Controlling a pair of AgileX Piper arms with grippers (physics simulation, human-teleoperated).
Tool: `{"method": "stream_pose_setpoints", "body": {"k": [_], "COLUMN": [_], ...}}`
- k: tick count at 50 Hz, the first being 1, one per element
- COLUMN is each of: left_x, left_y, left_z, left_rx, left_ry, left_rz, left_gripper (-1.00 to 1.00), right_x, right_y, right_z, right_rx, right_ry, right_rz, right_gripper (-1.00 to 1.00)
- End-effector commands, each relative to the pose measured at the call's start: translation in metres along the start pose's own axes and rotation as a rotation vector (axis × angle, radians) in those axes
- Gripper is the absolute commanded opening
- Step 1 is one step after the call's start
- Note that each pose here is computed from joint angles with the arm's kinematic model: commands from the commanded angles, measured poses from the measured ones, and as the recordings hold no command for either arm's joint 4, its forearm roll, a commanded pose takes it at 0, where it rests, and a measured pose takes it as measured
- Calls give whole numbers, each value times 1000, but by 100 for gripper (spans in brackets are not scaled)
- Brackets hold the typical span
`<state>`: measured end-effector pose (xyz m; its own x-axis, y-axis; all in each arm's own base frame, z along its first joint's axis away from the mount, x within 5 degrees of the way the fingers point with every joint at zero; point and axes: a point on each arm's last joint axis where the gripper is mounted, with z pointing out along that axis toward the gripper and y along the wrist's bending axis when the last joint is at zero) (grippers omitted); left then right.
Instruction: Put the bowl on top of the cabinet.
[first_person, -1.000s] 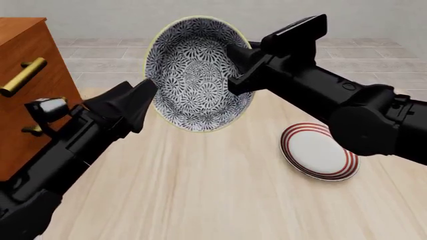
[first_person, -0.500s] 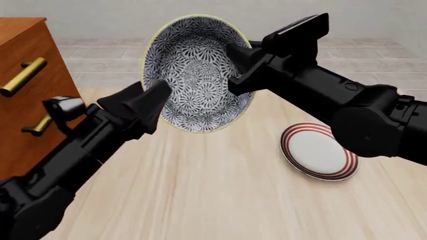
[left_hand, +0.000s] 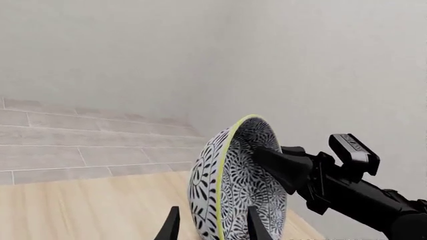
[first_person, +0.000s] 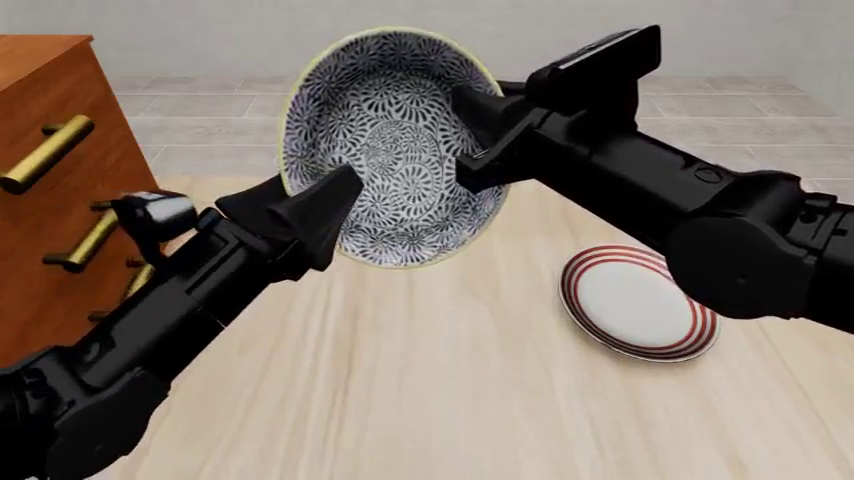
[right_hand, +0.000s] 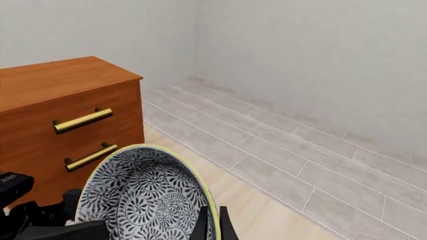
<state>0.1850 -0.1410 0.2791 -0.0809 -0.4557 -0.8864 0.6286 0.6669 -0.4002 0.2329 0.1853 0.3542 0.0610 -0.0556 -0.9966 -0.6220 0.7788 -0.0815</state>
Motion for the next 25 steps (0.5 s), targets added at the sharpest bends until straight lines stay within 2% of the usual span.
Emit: {"method": "stream_pose_setpoints", "body": {"k": [1, 9, 10, 25], "left_x": [4, 1, 0, -1], "left_y": [0, 2, 2, 5], "left_z": [4, 3, 3, 3], "left_rx": [2, -8, -8, -23], "left_ry": [10, 2, 5, 0], "left_rz": [-2, 20, 31, 31], "left_gripper": [100, 100, -100, -100], "right_x": [-5, -5, -5, -5], "right_y": [0, -1, -1, -1], "right_z": [-2, -3, -3, -3], "right_rx": [3, 5, 5, 7], "right_ry": [-14, -15, -14, -16], "right_rz": [20, 20, 20, 20], "right_gripper": [-100, -100, -100, -100]}}
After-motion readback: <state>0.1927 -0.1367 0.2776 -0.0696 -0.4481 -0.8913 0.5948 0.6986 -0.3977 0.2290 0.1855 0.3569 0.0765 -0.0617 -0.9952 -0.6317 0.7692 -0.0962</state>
